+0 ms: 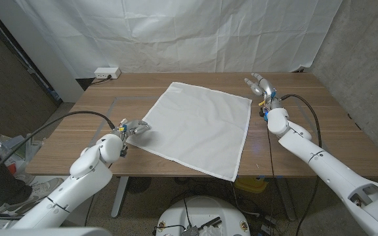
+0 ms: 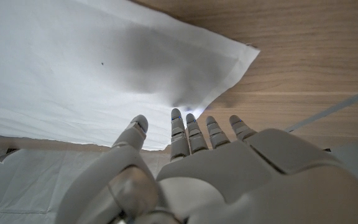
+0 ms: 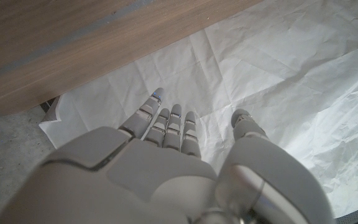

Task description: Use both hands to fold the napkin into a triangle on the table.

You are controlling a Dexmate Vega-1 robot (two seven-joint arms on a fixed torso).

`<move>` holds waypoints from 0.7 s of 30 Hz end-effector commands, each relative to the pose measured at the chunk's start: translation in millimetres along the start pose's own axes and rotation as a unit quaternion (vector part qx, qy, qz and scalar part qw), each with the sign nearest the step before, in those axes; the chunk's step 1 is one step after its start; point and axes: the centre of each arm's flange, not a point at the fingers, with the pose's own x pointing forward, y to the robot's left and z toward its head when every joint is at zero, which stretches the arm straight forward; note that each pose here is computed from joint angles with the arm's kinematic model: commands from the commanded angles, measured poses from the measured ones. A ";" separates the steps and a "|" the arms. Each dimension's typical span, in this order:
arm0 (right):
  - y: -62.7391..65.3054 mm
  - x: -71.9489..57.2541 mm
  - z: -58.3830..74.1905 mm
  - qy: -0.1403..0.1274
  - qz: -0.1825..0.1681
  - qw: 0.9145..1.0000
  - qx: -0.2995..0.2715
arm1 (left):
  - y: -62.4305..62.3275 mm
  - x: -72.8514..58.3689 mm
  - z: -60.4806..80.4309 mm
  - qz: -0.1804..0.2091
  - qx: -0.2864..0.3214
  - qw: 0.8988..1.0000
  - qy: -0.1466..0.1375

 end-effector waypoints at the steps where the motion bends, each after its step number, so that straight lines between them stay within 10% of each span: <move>1: 2.4 6.9 -1.6 0.027 -0.021 0.997 -0.072 | 2.7 4.3 4.8 -0.003 0.056 0.998 0.011; 21: 14.3 19.9 -15.3 0.085 -0.042 0.968 -0.234 | 3.0 10.0 3.7 -0.006 0.054 0.998 0.017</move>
